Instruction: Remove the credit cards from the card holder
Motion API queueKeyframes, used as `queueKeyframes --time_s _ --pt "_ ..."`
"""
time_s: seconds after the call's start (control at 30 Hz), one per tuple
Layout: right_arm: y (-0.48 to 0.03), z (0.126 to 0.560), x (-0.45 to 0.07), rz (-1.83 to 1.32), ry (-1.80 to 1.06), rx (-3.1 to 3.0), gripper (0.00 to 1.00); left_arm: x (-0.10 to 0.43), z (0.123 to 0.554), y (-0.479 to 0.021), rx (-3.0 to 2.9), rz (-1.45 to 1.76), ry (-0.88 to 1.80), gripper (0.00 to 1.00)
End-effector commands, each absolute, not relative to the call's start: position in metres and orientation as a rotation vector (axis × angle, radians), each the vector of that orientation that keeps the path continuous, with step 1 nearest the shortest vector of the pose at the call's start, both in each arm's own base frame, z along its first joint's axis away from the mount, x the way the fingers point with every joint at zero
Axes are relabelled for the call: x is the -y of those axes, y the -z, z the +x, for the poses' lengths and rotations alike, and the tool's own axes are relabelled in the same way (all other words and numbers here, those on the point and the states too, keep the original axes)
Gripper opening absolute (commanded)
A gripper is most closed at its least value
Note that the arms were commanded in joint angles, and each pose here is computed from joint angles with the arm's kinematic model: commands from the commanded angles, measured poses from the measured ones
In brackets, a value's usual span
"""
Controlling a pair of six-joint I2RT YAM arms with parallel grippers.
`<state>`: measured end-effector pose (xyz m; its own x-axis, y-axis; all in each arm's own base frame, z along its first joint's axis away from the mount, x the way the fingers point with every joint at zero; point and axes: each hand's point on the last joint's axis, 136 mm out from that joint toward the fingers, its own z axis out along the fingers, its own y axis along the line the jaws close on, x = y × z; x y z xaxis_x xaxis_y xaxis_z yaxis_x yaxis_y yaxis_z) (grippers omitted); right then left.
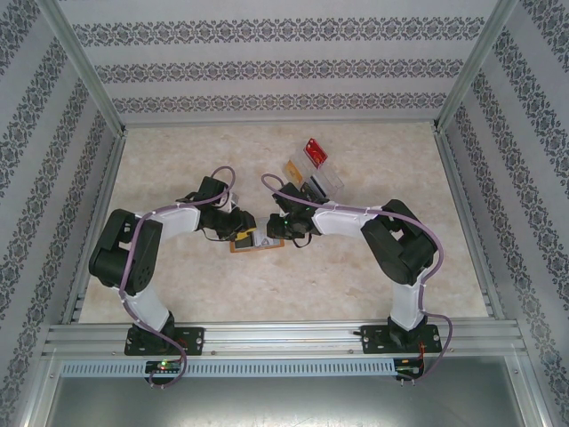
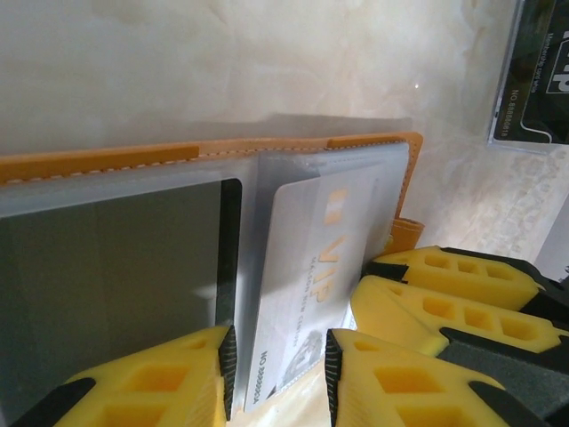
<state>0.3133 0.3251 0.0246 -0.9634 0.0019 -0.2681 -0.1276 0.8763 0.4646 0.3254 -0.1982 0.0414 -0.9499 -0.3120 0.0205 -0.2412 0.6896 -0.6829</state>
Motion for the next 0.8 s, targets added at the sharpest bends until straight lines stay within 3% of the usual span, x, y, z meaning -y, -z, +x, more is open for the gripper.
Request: queueKeyframes --time_s 0.0,0.77 --pt "-0.001 0.305 -0.309 -0.029 -0.641 -2.879 0.21 0.201 0.330 -0.041 -2.803 -0.412 1.118 0.35" --pt "0.005 0.301 -0.310 -0.015 -0.681 -2.894 0.16 0.211 0.333 -0.043 -2.758 -0.133 1.169 0.30"
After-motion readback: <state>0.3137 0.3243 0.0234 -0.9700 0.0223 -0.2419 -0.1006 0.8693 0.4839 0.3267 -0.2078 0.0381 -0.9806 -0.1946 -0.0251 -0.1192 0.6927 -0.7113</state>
